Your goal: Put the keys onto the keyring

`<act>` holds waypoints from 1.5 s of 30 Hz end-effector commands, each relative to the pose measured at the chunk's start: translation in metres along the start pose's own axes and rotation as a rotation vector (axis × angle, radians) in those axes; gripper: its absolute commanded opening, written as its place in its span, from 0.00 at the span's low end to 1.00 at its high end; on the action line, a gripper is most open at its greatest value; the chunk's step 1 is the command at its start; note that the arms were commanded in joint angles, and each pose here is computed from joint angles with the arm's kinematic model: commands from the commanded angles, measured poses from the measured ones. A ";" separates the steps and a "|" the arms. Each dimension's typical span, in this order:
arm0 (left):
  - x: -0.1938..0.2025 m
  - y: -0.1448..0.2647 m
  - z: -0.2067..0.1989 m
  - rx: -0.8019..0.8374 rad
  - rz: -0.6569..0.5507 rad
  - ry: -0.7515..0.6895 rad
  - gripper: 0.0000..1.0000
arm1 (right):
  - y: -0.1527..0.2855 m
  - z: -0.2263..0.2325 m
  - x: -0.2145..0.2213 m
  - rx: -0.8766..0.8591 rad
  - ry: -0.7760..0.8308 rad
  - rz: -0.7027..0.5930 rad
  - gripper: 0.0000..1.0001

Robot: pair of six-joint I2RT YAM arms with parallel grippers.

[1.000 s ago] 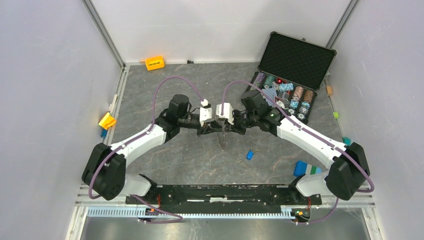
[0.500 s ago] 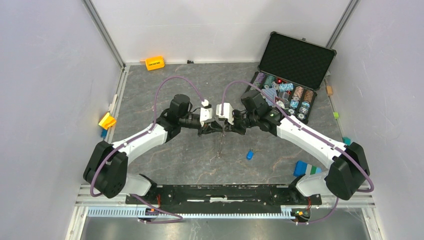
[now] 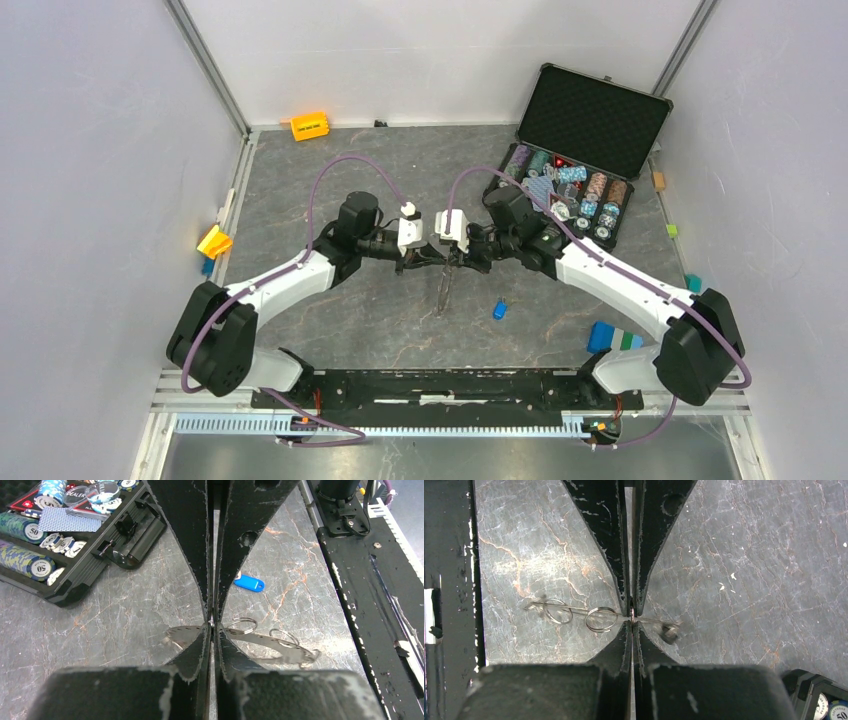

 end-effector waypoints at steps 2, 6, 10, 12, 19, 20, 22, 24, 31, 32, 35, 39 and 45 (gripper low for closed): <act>-0.011 0.000 -0.003 0.023 -0.053 -0.056 0.11 | 0.007 -0.003 -0.019 0.035 0.045 -0.096 0.00; -0.014 0.001 -0.002 0.018 -0.055 -0.064 0.09 | 0.007 -0.003 -0.019 0.030 0.045 -0.089 0.00; -0.015 0.000 0.000 0.020 -0.057 -0.059 0.02 | 0.006 -0.002 -0.019 0.014 0.040 -0.084 0.00; -0.013 0.000 -0.001 0.021 -0.059 -0.050 0.02 | 0.007 -0.002 -0.020 0.013 0.041 -0.083 0.00; -0.011 -0.001 0.000 0.004 -0.065 -0.042 0.06 | 0.011 -0.004 -0.024 0.038 0.056 -0.098 0.00; -0.011 -0.001 0.000 0.002 -0.066 -0.043 0.10 | 0.012 -0.004 -0.023 0.045 0.057 -0.105 0.00; -0.011 0.001 0.000 0.000 -0.071 -0.043 0.19 | 0.014 -0.005 -0.022 0.064 0.058 -0.124 0.00; -0.010 0.003 0.001 -0.008 -0.082 -0.046 0.23 | 0.016 -0.007 -0.020 0.074 0.052 -0.151 0.00; -0.009 0.009 0.005 -0.029 -0.147 -0.045 0.25 | 0.021 -0.011 -0.017 0.028 0.010 -0.234 0.00; -0.010 0.008 0.006 -0.028 -0.150 -0.045 0.24 | 0.021 -0.010 -0.016 0.021 0.005 -0.241 0.00; -0.011 0.007 0.008 -0.034 -0.172 -0.037 0.24 | 0.020 -0.009 -0.014 0.003 -0.003 -0.252 0.00; -0.014 0.005 0.011 -0.033 -0.193 -0.033 0.25 | 0.020 -0.008 -0.013 -0.016 -0.010 -0.266 0.00; -0.013 0.004 0.010 -0.027 -0.194 -0.042 0.26 | 0.020 -0.006 -0.014 -0.038 -0.006 -0.276 0.00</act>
Point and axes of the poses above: each gripper's point midway between its finger pads, its own y axis back along the fingers, its own z axis along the line the jaws close on, x = y × z, the point moved 8 cm from there along y, back along the fingers, and after that the axes turned 6 degrees about -y, right-handed, at the moved point
